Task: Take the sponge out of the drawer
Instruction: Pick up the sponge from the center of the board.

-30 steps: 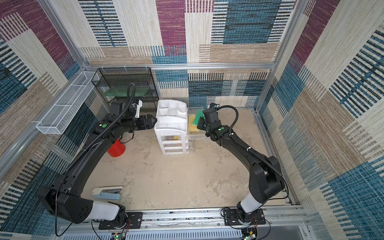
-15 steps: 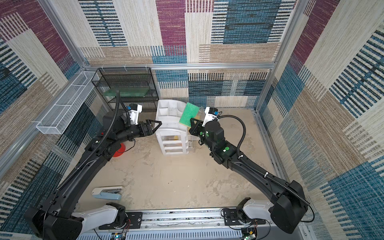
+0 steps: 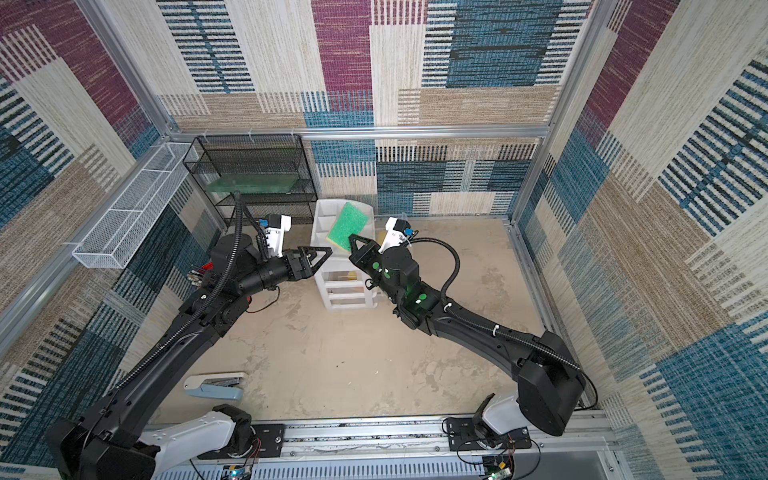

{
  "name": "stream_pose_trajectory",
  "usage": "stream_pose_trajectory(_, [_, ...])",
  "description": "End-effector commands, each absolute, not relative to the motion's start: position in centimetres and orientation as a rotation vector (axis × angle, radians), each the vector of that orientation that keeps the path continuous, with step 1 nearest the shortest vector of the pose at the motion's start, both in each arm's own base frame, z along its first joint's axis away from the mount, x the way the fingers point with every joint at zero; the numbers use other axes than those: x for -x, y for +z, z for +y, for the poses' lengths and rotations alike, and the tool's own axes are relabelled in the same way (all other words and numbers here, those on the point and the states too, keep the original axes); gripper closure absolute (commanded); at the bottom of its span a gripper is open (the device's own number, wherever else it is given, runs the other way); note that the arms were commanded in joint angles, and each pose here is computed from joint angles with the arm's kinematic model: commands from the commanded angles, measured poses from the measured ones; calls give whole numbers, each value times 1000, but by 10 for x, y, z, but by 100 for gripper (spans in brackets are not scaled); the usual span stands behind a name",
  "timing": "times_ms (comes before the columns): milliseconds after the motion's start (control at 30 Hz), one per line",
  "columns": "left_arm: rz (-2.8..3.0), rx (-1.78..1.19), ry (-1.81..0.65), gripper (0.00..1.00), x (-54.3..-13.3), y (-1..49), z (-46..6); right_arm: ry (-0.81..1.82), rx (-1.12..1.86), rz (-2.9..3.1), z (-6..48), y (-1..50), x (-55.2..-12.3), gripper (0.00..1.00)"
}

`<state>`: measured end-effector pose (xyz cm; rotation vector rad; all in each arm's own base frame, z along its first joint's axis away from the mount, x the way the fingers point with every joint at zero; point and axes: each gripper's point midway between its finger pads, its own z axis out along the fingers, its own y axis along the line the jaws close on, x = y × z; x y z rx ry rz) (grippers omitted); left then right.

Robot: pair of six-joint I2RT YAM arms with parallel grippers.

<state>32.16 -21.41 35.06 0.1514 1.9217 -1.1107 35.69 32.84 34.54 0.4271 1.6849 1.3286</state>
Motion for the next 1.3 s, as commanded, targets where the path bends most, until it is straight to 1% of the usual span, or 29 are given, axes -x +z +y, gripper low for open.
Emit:
stream_pose_trajectory(0, [1868, -151, -1113, 17, -324, 361, -214, 1394, -481, 1618, 333, 360, -359, 100])
stream_pose_trajectory(167, [1875, -134, -1093, 20, -327, 358, -212, 1426, -504, 1641, 346, 356, -352, 100])
stream_pose_trajectory(400, [1880, -115, -1082, 31, -328, 355, -209, 1464, -561, 1607, 349, 355, -345, 100])
stream_pose_trajectory(633, [1877, -96, -1057, 52, -330, 353, -205, 1510, -598, 1610, 355, 350, -337, 100])
stream_pose_trajectory(667, [1880, -92, -1055, 54, -331, 352, -205, 1517, -602, 1612, 357, 350, -336, 100])
stream_pose_trajectory(933, [1887, -78, -1061, 55, -333, 349, -206, 1553, -632, 1614, 371, 348, -327, 100])
stream_pose_trajectory(1067, [1881, -75, -1065, 58, -332, 349, -206, 1576, -720, 1575, 372, 342, -322, 100])
stream_pose_trajectory(1100, [1884, -74, -1063, 62, -333, 348, -205, 1585, -725, 1558, 373, 343, -320, 100])
stream_pose_trajectory(1133, [1886, -65, -1059, 68, -333, 347, -205, 1591, -727, 1549, 374, 344, -319, 100])
stream_pose_trajectory(1200, [1892, -54, -1053, 90, -334, 344, -204, 1594, -718, 1535, 377, 347, -317, 100])
stream_pose_trajectory(1233, [1894, -50, -1049, 98, -335, 344, -203, 1587, -710, 1539, 379, 347, -318, 100])
stream_pose_trajectory(1267, [1895, -49, -1045, 100, -335, 344, -202, 1577, -701, 1548, 380, 347, -318, 97])
